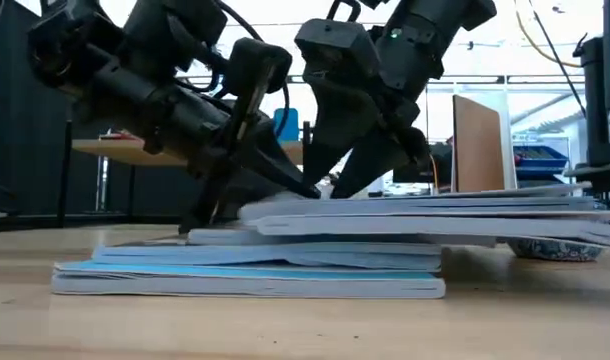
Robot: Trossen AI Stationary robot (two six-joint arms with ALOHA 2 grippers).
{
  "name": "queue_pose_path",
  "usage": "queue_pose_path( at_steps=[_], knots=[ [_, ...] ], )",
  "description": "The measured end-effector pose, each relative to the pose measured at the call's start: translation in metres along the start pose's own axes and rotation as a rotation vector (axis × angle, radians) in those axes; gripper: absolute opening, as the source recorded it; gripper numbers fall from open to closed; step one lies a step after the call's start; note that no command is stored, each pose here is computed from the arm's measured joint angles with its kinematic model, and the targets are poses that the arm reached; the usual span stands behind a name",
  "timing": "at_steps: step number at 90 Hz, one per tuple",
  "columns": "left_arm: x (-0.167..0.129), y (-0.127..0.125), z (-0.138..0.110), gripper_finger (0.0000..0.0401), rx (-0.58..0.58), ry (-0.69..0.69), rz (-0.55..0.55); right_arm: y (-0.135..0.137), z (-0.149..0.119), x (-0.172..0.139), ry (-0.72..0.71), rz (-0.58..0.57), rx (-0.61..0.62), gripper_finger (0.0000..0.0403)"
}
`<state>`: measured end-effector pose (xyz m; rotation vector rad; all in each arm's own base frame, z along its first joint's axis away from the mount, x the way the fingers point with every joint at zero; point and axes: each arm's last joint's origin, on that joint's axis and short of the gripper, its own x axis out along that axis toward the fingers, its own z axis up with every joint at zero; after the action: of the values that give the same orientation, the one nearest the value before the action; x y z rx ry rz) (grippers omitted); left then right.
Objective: Stock shelves
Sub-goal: Put the blue/brown book into the white book shelf
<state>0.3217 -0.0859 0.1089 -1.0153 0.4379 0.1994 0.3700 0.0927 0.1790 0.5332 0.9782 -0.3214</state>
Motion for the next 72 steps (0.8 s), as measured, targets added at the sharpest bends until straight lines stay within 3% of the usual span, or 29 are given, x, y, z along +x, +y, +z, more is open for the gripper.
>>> queue_pose_path(
  at_steps=[27,55,64,72],
  knots=[
    [-0.012,-0.017,0.01,0.0005,0.095,-0.026,-0.055,-0.019,0.002,-0.072,0.005,-0.132,-0.038,0.0219],
    [-0.024,-0.071,0.059,0.0003,0.287,-0.243,-0.163,-0.045,0.002,-0.177,-0.202,-0.133,0.01,0.0219],
    [-0.02,-0.092,0.077,0.0002,0.376,-0.277,-0.135,-0.055,-0.001,-0.209,-0.285,-0.101,0.028,0.0219],
    [-0.018,-0.109,0.095,0.0002,0.483,-0.303,-0.047,-0.064,-0.005,-0.234,-0.36,-0.064,0.016,0.0219]
  ],
)
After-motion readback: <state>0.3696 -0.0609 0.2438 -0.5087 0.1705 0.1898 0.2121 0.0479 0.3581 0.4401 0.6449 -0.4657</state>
